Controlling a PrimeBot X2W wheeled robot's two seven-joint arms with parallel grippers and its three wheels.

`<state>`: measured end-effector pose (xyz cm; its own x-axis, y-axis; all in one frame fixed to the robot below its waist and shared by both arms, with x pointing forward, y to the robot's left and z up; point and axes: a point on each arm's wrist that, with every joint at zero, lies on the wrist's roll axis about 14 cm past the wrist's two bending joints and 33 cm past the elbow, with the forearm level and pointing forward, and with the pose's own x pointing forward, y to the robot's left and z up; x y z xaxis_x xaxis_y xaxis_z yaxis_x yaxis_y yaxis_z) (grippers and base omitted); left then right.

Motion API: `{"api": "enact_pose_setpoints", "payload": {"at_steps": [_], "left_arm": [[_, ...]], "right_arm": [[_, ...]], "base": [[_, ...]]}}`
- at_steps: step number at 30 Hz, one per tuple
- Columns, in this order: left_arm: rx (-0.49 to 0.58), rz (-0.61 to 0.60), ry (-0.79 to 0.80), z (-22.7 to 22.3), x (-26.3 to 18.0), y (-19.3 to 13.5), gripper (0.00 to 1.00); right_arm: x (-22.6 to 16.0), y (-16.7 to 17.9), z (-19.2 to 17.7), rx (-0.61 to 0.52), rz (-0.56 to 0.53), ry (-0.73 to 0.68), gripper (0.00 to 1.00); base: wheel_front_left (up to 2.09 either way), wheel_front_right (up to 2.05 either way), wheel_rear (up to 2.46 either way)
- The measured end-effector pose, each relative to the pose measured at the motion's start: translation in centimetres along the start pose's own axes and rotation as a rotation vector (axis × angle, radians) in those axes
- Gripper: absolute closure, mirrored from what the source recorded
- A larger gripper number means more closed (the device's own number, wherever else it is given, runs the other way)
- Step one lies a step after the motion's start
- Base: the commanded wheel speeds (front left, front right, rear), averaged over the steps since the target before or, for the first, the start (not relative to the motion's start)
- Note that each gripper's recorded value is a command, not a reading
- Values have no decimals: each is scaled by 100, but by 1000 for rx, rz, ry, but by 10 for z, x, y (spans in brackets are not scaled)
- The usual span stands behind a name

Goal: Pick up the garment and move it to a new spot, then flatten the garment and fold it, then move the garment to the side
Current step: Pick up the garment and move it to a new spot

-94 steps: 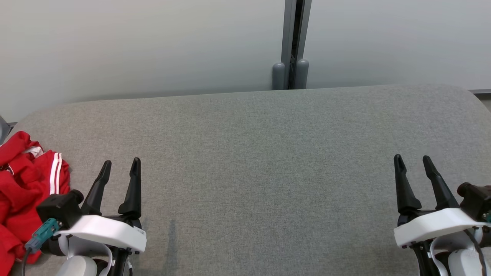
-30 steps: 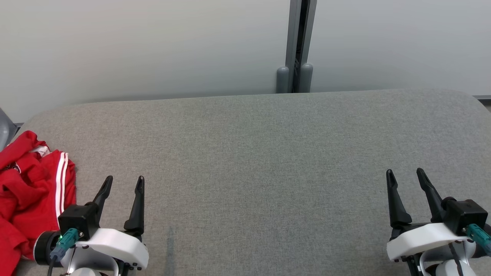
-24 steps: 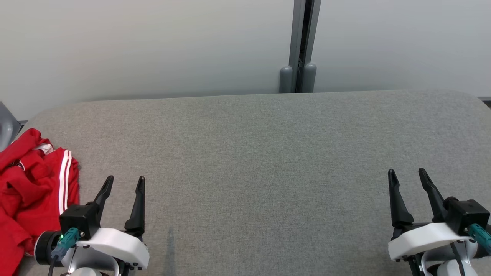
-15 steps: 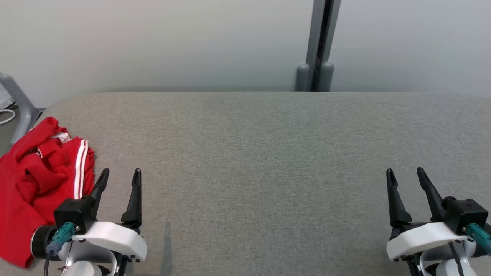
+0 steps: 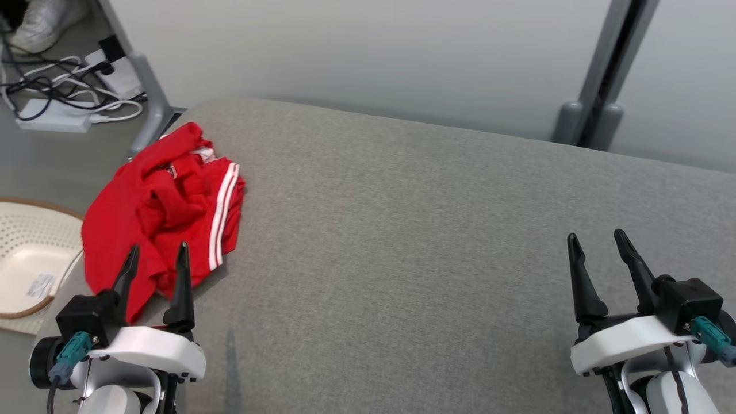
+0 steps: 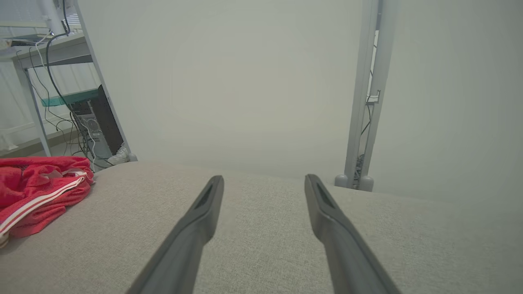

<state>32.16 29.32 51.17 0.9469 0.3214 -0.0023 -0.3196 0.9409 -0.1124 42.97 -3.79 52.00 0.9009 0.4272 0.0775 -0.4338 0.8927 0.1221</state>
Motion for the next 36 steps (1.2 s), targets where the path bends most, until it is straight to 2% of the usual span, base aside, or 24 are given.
{"api": "enact_pose_setpoints", "payload": {"at_steps": [6, 12, 30, 36], "left_arm": [[-2, 121, -8, 1, -19, 40, 0], [-4, 196, -9, 0, -33, 63, 0], [-2, 221, -26, 5, -34, 71, 0], [-8, 214, -64, 19, -21, 69, 0]], "right_arm": [[22, 37, -5, 13, 112, 8, 0], [35, 61, -8, 21, 181, 16, 0], [38, 67, -13, 29, 197, 26, 0], [38, 63, -14, 31, 190, 29, 0]], "base": [[0, 0, 0], [0, 0, 0], [0, 0, 0], [0, 0, 0]]}}
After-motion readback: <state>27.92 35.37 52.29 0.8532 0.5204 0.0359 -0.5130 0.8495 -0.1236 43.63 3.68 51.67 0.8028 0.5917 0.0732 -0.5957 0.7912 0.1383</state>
